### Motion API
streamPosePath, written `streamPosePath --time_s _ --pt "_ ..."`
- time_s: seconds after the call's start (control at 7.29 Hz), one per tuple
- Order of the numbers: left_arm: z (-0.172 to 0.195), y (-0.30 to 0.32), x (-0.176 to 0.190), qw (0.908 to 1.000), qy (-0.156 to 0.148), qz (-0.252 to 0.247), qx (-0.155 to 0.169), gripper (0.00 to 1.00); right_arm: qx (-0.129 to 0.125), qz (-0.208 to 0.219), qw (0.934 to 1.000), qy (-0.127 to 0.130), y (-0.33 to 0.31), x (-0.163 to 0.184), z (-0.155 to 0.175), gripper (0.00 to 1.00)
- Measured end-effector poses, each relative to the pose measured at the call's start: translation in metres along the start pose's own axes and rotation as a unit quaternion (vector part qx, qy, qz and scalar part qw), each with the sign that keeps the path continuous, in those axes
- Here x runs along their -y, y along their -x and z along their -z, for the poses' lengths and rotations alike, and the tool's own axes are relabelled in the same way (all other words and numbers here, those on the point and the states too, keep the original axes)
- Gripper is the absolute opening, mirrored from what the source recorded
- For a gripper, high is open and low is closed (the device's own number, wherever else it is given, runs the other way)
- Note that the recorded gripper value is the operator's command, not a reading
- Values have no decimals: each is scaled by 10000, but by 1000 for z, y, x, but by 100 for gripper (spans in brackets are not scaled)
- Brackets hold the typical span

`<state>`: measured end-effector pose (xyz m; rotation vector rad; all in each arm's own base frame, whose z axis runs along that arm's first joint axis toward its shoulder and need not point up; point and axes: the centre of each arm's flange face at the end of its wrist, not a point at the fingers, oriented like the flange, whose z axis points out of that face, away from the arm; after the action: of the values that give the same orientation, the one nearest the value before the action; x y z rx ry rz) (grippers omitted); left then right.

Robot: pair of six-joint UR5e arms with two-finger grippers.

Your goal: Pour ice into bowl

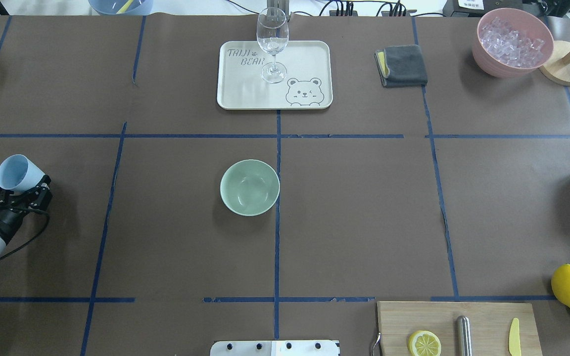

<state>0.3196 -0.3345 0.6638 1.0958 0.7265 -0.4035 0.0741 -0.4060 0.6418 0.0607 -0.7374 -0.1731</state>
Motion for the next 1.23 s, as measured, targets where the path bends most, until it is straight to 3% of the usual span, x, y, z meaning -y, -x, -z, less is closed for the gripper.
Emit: streamPosePath --time_s 0.27,0.55,0.82,1.23 --pt "1 -8 15 9988 15 -462 -167 0 0 1 10000 -1 0 0 0 100" --pt "-1 -21 42 9937 -185 -1076 -241 0 -3 -3 10000 4 0 0 0 100" --pt "2 -51 62 9903 -262 -1265 -516 0 -1 -14 10000 16 -1 -2 -1 100" --pt "-8 -116 82 9666 -510 -2373 -820 0 7 -79 10000 51 -5 -9 -5 100"
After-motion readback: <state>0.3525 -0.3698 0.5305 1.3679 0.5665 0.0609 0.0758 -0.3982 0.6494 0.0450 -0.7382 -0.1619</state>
